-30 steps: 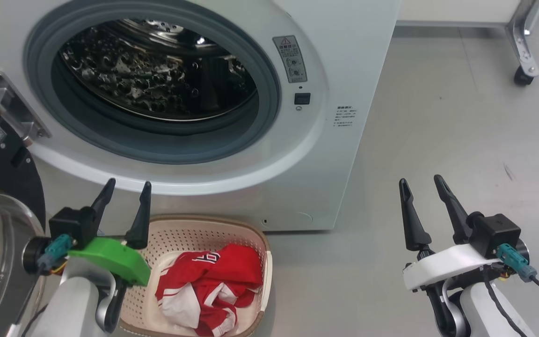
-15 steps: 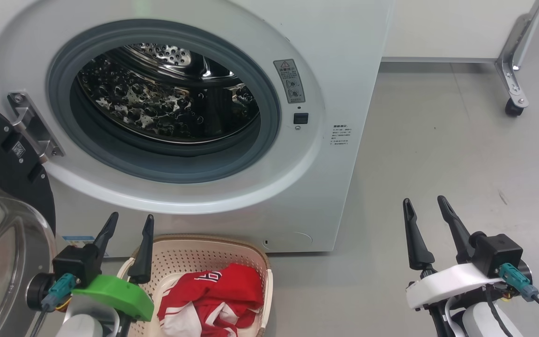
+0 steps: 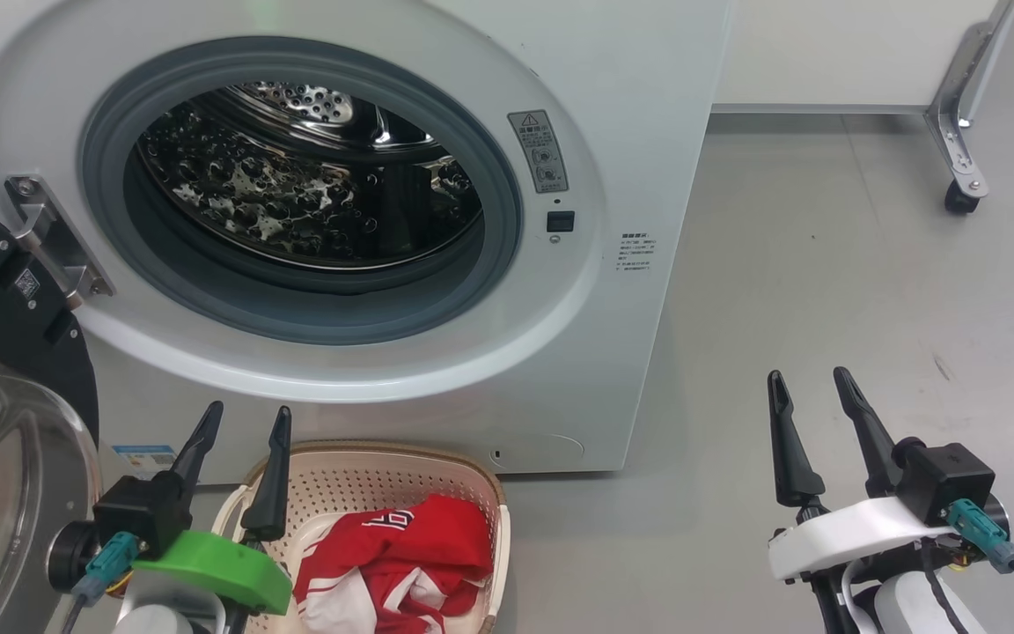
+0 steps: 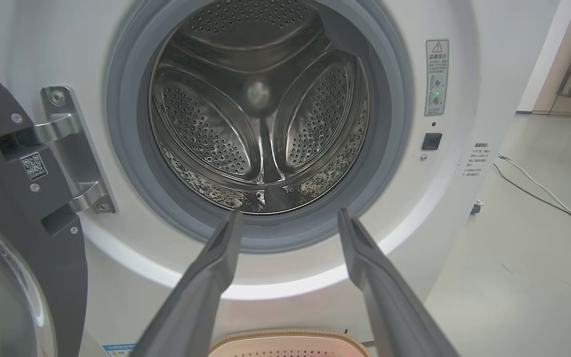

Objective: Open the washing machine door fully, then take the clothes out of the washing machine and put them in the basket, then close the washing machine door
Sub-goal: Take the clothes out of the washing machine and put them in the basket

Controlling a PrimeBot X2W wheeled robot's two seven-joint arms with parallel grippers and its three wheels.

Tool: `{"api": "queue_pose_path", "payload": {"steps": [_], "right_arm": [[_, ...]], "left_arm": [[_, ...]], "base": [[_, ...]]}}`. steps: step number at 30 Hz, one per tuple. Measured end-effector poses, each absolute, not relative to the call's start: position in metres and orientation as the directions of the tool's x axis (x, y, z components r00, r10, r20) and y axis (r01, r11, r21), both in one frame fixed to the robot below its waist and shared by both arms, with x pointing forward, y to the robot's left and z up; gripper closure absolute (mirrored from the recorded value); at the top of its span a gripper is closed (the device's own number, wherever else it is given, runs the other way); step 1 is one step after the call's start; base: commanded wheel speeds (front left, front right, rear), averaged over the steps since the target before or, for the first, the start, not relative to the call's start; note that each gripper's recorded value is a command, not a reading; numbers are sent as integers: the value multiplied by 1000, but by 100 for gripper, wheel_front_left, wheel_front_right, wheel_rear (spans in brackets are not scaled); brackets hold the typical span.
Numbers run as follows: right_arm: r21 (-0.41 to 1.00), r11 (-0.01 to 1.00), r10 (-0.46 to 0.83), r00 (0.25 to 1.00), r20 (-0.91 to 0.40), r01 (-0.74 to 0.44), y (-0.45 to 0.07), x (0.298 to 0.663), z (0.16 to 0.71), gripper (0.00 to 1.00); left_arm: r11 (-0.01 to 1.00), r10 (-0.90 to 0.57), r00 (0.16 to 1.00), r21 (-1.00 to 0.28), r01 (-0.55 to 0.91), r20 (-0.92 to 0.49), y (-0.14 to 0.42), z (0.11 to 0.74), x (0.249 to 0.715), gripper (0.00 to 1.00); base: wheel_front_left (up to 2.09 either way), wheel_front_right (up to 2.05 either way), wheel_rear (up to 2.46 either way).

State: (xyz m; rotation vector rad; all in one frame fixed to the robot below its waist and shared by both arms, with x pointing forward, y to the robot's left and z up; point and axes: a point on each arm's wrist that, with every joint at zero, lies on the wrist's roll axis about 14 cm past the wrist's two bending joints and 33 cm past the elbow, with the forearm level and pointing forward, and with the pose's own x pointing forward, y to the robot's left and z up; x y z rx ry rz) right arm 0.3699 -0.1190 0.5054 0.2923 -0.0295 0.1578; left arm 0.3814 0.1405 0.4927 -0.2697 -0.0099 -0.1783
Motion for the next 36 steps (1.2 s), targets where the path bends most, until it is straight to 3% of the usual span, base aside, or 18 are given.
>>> {"api": "queue_pose_path", "payload": {"steps": [36], "right_arm": [[286,945,146,987,69,-160,-120,369,511,0]], "left_arm": [[949,-169,984,-261,176,47,137,495,371,0]], "base": [[0,0,0]]}}
